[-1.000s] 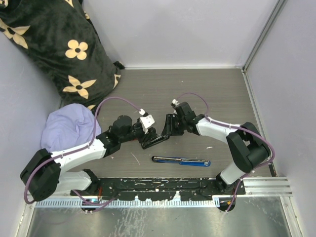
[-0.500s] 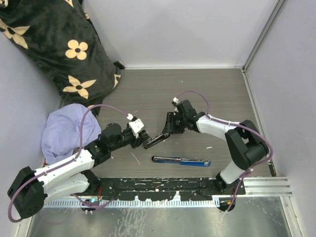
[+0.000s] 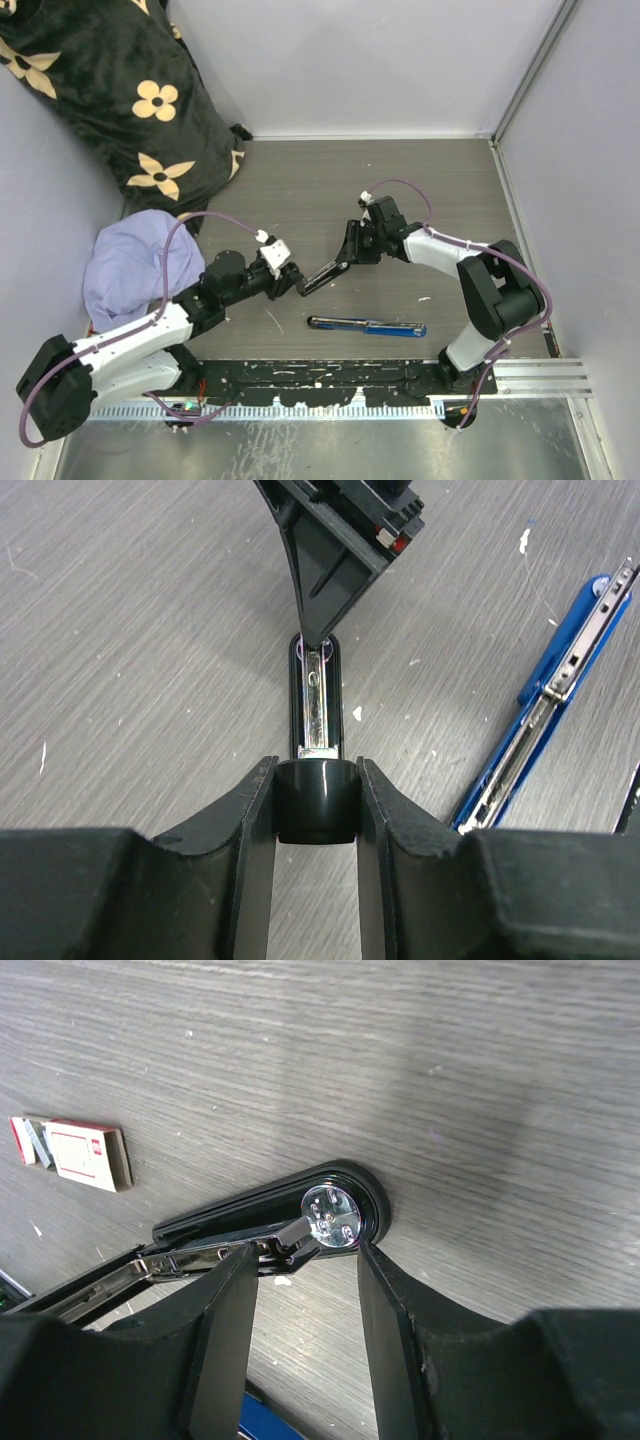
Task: Load the staples into the stapler
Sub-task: Open the stapler at the center of the board.
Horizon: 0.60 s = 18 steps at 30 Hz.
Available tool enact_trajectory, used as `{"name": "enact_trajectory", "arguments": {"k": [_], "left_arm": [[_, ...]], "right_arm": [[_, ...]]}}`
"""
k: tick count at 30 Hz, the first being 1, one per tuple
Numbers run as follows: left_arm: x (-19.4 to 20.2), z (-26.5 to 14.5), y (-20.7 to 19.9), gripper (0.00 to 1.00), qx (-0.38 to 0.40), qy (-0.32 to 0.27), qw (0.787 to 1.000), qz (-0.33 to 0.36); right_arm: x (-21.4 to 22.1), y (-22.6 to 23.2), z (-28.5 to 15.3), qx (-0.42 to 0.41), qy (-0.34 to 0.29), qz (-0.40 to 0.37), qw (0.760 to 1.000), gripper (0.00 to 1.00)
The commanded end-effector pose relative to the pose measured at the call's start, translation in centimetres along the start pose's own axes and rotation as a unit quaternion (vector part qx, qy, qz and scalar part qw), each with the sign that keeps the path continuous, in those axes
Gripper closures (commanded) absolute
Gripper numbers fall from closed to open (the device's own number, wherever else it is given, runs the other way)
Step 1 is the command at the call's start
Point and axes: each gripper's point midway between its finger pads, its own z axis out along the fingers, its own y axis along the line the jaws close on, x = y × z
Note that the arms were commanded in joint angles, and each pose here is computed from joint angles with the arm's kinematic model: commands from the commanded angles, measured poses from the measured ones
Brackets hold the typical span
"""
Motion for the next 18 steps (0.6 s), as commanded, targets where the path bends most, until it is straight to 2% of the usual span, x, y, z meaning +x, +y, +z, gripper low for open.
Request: {"name": "enact_trajectory", "arguments": {"k": [1,5,7,13,18], "left_arm": [[-3.5,1.8,-2.6,1.00,0.081,-0.058,0.995,0.018],[-5.5,3.6,-2.7,1.00,0.096,-0.085,0.991,0.029],[-5.9,4.2,-2.9,1.00,0.105,-0.091,0.990,0.030],[-5.4,5.1,-3.6,1.00,0.130,-0.082,0.988,0.026],[-4.6,5.3,-3.7,1.00,0.136,-0.066,0.988,0.030]], "right_arm": [[3.4,-12.3,-0.6,0.235,0.042,-0.012,0.971,0.52],[3.3,-12.1,-0.8,0.231,0.043,-0.011,0.972,0.54],[3.2,-11.6,-0.9,0.222,0.047,-0.010,0.974,0.57],[2.9,-9.9,-1.9,0.201,0.073,-0.014,0.977,0.67],[3.1,-9.5,-2.6,0.202,0.116,-0.023,0.972,0.69]]}}
